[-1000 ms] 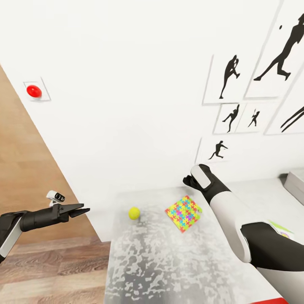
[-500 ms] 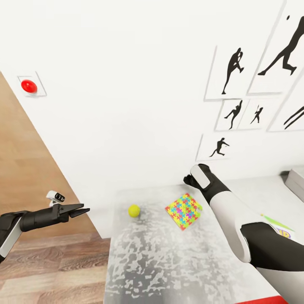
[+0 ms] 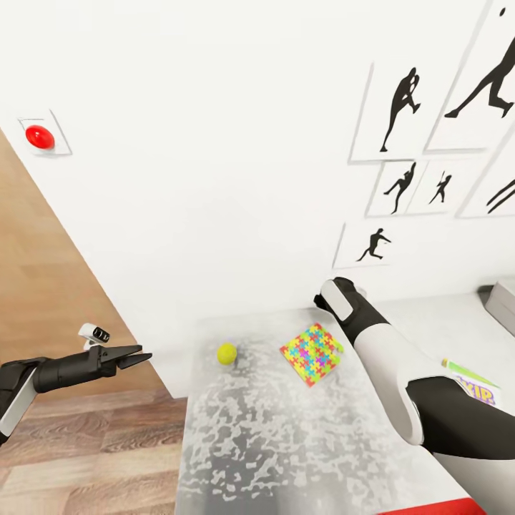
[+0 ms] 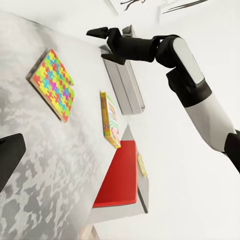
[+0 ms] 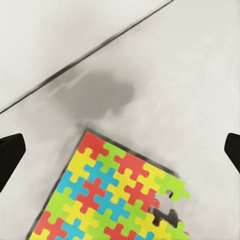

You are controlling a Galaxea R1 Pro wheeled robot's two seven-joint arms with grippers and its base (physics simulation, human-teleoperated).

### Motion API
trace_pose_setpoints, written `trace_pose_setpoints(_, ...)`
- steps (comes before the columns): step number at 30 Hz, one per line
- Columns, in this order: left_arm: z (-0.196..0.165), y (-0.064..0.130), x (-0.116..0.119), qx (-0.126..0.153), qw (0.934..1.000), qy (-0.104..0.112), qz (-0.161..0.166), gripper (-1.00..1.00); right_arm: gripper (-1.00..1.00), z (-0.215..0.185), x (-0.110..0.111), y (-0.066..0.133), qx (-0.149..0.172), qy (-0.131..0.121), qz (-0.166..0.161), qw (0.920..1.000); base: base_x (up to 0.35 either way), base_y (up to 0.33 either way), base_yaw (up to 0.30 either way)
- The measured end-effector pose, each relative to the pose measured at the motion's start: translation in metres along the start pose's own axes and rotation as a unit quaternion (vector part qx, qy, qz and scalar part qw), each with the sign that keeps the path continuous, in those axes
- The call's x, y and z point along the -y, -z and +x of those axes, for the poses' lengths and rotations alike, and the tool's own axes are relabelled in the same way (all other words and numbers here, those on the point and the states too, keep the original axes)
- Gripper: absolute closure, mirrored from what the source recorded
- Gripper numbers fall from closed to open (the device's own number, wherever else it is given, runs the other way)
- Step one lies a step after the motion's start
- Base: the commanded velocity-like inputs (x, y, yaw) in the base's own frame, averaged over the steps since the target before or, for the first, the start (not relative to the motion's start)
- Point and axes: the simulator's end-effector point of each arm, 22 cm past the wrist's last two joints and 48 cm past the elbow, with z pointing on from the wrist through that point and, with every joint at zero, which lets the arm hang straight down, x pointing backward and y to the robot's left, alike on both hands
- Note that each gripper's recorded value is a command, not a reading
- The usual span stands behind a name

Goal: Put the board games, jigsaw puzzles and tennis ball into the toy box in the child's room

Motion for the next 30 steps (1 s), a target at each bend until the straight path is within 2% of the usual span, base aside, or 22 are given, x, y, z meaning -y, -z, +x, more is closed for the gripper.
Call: trace_pose_setpoints(30, 0.008, -0.003, -0.024, -0.005, 0.9997, 0.023, -0.008, -1.0, -1.0, 0.027, -0.004, -0.027, -0.024, 0.008, 0.006, 0.9997, 0.0, 0.0, 0.0)
